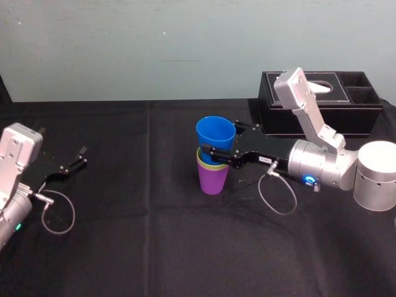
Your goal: Stack the three plastic cups sequentially using one hand.
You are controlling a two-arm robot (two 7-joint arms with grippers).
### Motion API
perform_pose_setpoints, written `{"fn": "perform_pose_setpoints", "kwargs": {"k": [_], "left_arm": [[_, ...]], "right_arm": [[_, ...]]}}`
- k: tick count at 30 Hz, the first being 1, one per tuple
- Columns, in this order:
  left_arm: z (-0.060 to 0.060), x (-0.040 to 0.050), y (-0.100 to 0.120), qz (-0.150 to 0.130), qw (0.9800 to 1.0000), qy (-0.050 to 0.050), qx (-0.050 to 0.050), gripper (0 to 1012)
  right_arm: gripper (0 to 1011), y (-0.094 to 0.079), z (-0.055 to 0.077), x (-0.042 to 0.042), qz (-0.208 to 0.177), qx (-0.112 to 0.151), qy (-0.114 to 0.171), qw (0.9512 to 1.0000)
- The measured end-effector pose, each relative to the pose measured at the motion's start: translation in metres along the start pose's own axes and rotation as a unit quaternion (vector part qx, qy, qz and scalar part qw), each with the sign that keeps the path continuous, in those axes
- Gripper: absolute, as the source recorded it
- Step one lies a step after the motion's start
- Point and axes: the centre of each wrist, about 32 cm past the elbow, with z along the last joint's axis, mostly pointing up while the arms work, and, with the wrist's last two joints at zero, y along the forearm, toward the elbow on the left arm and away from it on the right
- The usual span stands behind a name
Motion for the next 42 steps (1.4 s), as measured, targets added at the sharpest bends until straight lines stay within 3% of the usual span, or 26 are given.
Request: {"fn": "perform_pose_setpoints", "kwargs": {"k": [18,28,42], "left_arm": [[0.0,0.0,0.0,0.0,1.0,0.0,0.0,1010],[0.0,0.0,0.0,0.0,1.0,0.0,0.0,1010],[0.0,0.0,0.0,0.0,1.0,0.0,0.0,1010]], "right_arm": [[735,0.0007,-0.0029,-0.0001,0.003,-0.002,0.003,1.0],[994,0.0003,-0.0029,-0.0001,0.003,-0.002,0.003,1.0],[1003,0.0003,-0.0026,-0.0001,0.003,-0.002,0.003,1.0]]}}
